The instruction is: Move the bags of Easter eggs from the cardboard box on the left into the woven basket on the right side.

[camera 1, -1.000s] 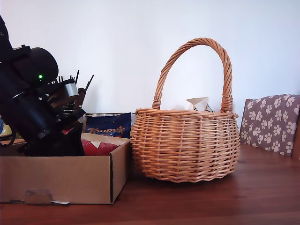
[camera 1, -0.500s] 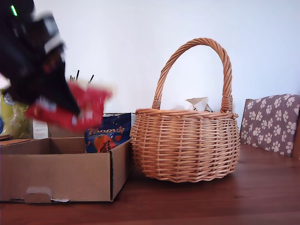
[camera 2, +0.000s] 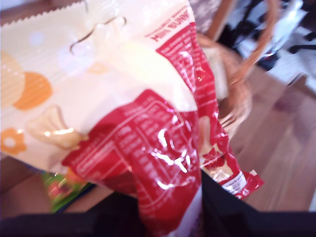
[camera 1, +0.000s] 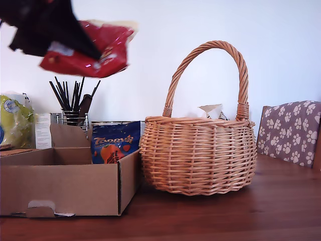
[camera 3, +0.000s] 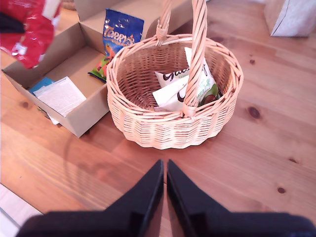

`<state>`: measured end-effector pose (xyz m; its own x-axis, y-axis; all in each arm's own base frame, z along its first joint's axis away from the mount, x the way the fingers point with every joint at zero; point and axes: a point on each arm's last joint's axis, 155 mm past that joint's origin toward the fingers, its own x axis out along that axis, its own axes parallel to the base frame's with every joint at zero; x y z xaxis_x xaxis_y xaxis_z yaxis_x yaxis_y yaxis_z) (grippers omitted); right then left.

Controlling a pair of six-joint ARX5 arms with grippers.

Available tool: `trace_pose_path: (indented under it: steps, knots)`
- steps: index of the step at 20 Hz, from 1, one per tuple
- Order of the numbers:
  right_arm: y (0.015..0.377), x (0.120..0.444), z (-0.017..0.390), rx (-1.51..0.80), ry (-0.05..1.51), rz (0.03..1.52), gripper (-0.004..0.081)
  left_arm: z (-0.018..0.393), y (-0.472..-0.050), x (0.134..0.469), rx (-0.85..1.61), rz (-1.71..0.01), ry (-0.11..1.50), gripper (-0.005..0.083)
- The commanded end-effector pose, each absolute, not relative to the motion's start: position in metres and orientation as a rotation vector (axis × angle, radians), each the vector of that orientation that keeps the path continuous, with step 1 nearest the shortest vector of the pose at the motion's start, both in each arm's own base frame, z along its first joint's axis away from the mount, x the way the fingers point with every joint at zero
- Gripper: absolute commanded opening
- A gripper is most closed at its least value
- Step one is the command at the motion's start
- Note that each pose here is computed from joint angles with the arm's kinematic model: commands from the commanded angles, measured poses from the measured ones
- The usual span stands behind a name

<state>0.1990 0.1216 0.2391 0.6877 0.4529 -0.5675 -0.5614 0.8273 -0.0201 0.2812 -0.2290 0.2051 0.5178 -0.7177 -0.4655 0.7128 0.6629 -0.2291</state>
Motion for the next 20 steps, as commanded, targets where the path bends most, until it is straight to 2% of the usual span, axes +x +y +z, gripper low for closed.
trace_pose_path:
  steps: [1, 3, 6, 11, 16, 20]
  knots:
    - [0.121, 0.198, 0.243, -0.199, 0.57, 0.574, -0.0013, 0.209, -0.243, 0.286, -0.035, -0.883, 0.533, 0.0055]
    - [0.121, 0.197, 0.242, -0.2, 0.574, 0.574, -0.0013, 0.212, -0.261, 0.289, -0.06, -0.917, 0.513, 0.0055]
    - [0.121, 0.198, 0.243, -0.199, 0.57, 0.573, -0.0013, 0.202, -0.289, 0.29, -0.078, -0.971, 0.583, 0.0055]
    - [0.121, 0.198, 0.243, -0.205, 0.567, 0.575, -0.0013, 0.195, -0.33, 0.314, -0.077, -0.994, 0.694, 0.0055]
    - [0.122, 0.199, 0.245, -0.209, 0.557, 0.577, -0.0013, 0.163, -0.357, 0.351, -0.065, -0.971, 0.798, 0.0055]
    - [0.122, 0.199, 0.245, -0.228, 0.551, 0.582, -0.0013, 0.125, -0.366, 0.365, -0.064, -0.947, 0.871, 0.0057]
